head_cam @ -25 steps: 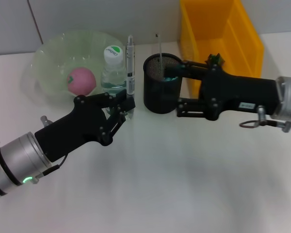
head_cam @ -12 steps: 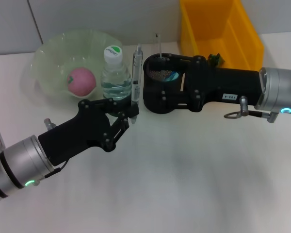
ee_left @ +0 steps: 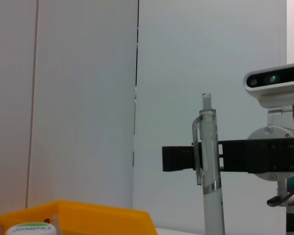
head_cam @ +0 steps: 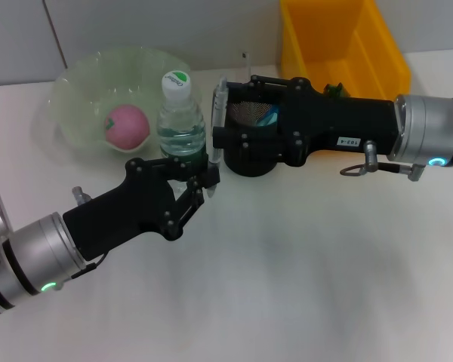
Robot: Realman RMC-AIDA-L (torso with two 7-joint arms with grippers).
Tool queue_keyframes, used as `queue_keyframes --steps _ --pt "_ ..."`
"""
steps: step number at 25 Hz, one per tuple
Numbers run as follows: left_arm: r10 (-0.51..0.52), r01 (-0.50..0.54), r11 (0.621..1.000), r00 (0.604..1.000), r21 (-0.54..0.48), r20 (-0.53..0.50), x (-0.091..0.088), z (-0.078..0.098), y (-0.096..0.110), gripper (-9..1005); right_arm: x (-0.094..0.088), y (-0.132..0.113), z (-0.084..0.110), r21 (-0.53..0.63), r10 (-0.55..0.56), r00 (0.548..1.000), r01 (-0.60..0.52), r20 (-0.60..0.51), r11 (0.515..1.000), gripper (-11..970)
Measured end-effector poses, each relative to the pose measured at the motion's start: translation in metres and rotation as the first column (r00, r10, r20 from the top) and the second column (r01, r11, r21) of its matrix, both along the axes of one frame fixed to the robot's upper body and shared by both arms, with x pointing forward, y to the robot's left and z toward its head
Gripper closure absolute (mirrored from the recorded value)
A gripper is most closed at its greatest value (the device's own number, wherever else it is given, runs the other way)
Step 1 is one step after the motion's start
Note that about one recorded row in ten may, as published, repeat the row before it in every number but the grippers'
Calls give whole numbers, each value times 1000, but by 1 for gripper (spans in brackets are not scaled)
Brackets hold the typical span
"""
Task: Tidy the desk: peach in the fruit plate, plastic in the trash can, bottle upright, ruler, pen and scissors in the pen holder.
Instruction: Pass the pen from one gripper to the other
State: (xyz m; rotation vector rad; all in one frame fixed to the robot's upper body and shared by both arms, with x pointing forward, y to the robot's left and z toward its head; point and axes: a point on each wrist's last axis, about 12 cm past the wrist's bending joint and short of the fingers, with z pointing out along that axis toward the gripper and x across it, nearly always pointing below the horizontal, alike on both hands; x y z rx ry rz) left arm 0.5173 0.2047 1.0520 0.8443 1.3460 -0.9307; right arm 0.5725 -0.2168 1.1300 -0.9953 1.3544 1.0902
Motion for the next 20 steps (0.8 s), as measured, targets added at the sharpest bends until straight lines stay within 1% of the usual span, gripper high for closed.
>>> queue_keyframes --steps 7,13,19,20 --pt "-3 3 1000 1000 11 -2 0 -1 0 831 2 1 1 -2 -1 1000 1 3 1000 219" --pt "-3 3 1000 1000 11 -1 0 -1 0 830 2 1 1 -1 -1 1000 1 3 1000 298" --pt "-4 4 1000 1000 12 -1 0 -1 -1 828 2 1 2 7 -5 1000 5 5 1000 540" --pt "-4 4 1000 1000 12 -1 0 -1 -1 828 2 2 2 7 -5 1000 5 5 1000 552"
